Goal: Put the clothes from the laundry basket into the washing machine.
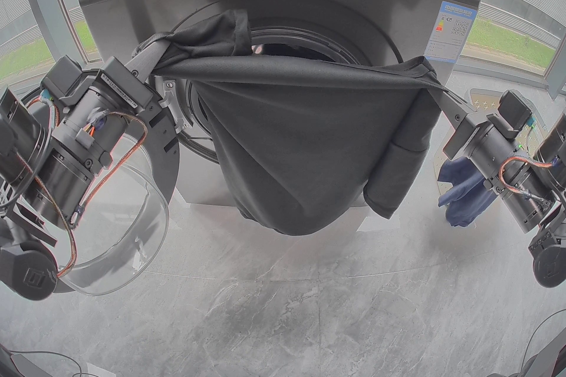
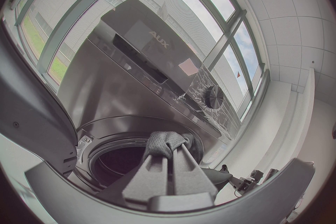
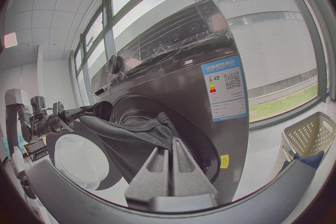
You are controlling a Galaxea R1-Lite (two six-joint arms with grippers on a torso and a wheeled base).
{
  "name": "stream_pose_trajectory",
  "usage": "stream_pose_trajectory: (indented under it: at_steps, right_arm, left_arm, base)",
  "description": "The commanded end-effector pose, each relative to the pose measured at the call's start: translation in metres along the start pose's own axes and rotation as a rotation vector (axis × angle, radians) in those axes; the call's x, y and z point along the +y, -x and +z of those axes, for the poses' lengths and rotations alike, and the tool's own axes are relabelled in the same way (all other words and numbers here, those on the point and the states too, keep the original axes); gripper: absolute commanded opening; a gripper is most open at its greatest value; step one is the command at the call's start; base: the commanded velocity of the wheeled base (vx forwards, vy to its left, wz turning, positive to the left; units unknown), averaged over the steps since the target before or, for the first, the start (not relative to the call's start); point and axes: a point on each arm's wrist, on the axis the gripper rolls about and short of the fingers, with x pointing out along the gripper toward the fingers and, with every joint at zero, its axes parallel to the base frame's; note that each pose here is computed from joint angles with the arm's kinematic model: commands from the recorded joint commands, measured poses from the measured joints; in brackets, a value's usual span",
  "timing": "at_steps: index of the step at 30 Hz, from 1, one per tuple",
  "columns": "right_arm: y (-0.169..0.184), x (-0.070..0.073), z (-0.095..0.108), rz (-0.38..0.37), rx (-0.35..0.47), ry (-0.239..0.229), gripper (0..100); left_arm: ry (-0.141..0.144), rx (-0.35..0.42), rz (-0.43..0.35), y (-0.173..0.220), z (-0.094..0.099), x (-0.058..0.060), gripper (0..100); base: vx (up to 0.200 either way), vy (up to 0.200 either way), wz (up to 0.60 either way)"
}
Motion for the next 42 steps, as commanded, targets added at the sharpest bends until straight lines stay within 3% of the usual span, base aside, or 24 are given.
stream_pose_trajectory:
  at_steps: [1, 19, 20, 22, 25, 26, 27, 29, 33, 37, 42]
  right_arm:
    - [-0.001, 0.0, 0.001, -0.001, -0.005, 0.0, 0]
    - [0.001, 0.006, -0.008, 0.024, 0.029, -0.014, 0]
    - [0.003, 0.007, -0.012, 0.026, 0.048, -0.015, 100]
    - [0.012, 0.011, -0.025, 0.035, 0.115, -0.02, 100]
    - [0.031, 0.013, -0.064, 0.046, 0.308, -0.02, 100]
    - [0.032, 0.013, -0.067, 0.047, 0.32, -0.02, 100]
    - [0.037, 0.012, -0.09, 0.047, 0.411, -0.02, 100]
    - [0.035, 0.012, -0.107, 0.048, 0.457, -0.018, 100]
    - [0.015, 0.016, -0.128, 0.08, 0.469, -0.018, 100]
    - [-0.011, 0.036, -0.149, 0.163, 0.45, -0.029, 100]
    - [-0.027, 0.053, -0.162, 0.214, 0.414, -0.039, 100]
  left_arm:
    - [0.0, 0.003, 0.002, 0.0, -0.001, 0.001, 0]
    - [0.002, 0.023, -0.012, 0.0, -0.005, -0.002, 0]
    - [0.004, 0.026, -0.017, 0.0, -0.006, -0.003, 0]
    - [0.012, 0.032, -0.031, -0.001, -0.008, -0.007, 0]
    - [0.001, 0.046, -0.047, -0.003, -0.014, -0.011, 0]
    - [0.0, 0.046, -0.049, -0.004, -0.014, -0.012, 0]
    - [-0.012, 0.048, -0.051, -0.007, -0.017, -0.011, 0]
    - [-0.016, 0.046, -0.055, -0.008, -0.018, -0.012, 0]
    - [-0.007, 0.052, -0.074, -0.008, -0.02, -0.017, 0]
    - [0.0, 0.067, -0.089, -0.007, -0.024, -0.021, 0]
    - [-0.004, 0.076, -0.094, -0.006, -0.026, -0.023, 0]
  base:
    - [0.0, 0.0, 0.0]
    - [0.0, 0.0, 0.0]
    - [0.0, 0.0, 0.0]
    - [0.0, 0.0, 0.0]
    - [0.0, 0.0, 0.0]
    - [0.0, 0.0, 0.0]
    - [0.0, 0.0, 0.0]
    - [0.0, 0.0, 0.0]
    - [0.0, 0.0, 0.0]
    - [0.0, 0.0, 0.0]
    - [0.0, 0.0, 0.0]
